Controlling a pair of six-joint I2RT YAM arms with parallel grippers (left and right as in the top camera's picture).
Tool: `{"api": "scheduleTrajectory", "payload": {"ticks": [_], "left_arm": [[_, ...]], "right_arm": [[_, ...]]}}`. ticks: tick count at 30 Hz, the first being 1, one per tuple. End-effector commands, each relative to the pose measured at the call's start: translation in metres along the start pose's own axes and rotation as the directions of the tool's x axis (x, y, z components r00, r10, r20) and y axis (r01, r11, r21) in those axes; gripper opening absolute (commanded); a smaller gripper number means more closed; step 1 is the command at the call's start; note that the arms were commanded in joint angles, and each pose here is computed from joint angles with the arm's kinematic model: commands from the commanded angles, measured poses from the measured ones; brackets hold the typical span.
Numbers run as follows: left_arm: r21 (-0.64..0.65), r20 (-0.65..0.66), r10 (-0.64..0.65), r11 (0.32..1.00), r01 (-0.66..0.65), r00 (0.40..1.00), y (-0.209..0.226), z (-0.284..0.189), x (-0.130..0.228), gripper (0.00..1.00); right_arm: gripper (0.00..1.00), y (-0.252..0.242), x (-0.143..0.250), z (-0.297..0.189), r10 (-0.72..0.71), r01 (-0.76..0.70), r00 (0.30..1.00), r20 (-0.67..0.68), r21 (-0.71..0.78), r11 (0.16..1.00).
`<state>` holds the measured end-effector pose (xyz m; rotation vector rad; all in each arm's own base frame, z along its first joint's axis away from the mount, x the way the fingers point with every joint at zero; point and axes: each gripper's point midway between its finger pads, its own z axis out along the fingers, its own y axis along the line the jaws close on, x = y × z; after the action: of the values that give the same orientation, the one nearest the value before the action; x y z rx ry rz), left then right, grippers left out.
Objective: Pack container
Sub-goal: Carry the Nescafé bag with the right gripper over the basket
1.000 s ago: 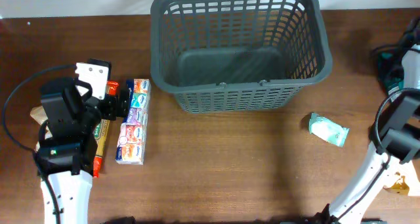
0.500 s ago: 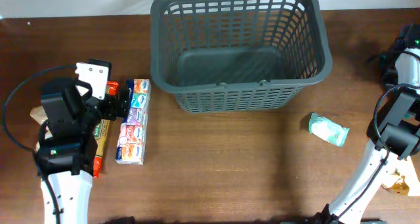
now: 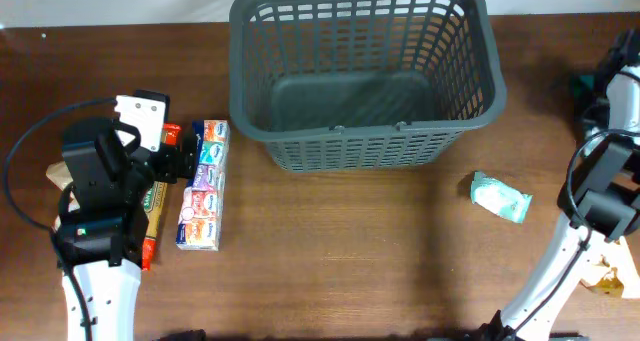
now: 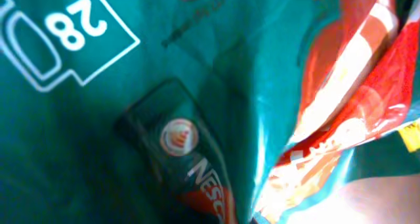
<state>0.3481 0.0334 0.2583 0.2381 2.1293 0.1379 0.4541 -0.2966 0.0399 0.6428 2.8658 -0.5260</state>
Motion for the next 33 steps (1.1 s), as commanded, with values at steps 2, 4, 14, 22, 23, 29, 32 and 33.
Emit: {"api": "scheduleTrajectory", "payload": {"ticks": [2, 4, 14, 22, 23, 29, 32, 33], "left_arm": [[0.008, 0.022, 0.012, 1.0, -0.013, 1.0, 0.001, -0.002, -0.009, 0.99], [0.008, 0.022, 0.012, 1.0, -0.013, 1.0, 0.001, -0.002, -0.009, 0.99], [0.008, 0.022, 0.012, 1.0, -0.013, 1.0, 0.001, -0.002, -0.009, 0.99], [0.008, 0.022, 0.012, 1.0, -0.013, 1.0, 0.001, -0.002, -0.009, 0.99], [0.008, 0.022, 0.012, 1.0, -0.013, 1.0, 0.001, -0.002, -0.009, 0.99], [0.008, 0.022, 0.012, 1.0, -0.013, 1.0, 0.001, -0.002, -0.009, 0.99], [0.008, 0.022, 0.012, 1.0, -0.013, 1.0, 0.001, -0.002, -0.009, 0.99], [0.008, 0.022, 0.012, 1.0, -0.013, 1.0, 0.001, -0.002, -0.009, 0.99]], "right_arm": [[0.04, 0.073, -0.026, -0.04, -0.002, 0.029, 0.997, 0.081, -0.337, 0.941], [0.04, 0.075, -0.033, -0.057, 0.024, 0.015, 0.995, 0.097, -0.376, 0.927], [0.04, 0.076, -0.061, -0.136, 0.109, 0.009, 0.974, 0.198, -0.515, 0.857], [0.04, 0.048, -0.079, -0.221, 0.187, 0.027, 0.914, 0.36, -0.514, 0.857], [0.04, 0.046, -0.079, -0.231, 0.196, 0.028, 0.905, 0.376, -0.515, 0.857], [0.04, 0.039, -0.074, -0.316, 0.234, 0.119, 0.832, 0.502, -0.574, 0.81], [0.04, 0.038, -0.064, -0.361, 0.239, 0.166, 0.786, 0.57, -0.567, 0.807], [0.04, 0.036, -0.06, -0.377, 0.241, 0.179, 0.767, 0.594, -0.559, 0.81]]}}
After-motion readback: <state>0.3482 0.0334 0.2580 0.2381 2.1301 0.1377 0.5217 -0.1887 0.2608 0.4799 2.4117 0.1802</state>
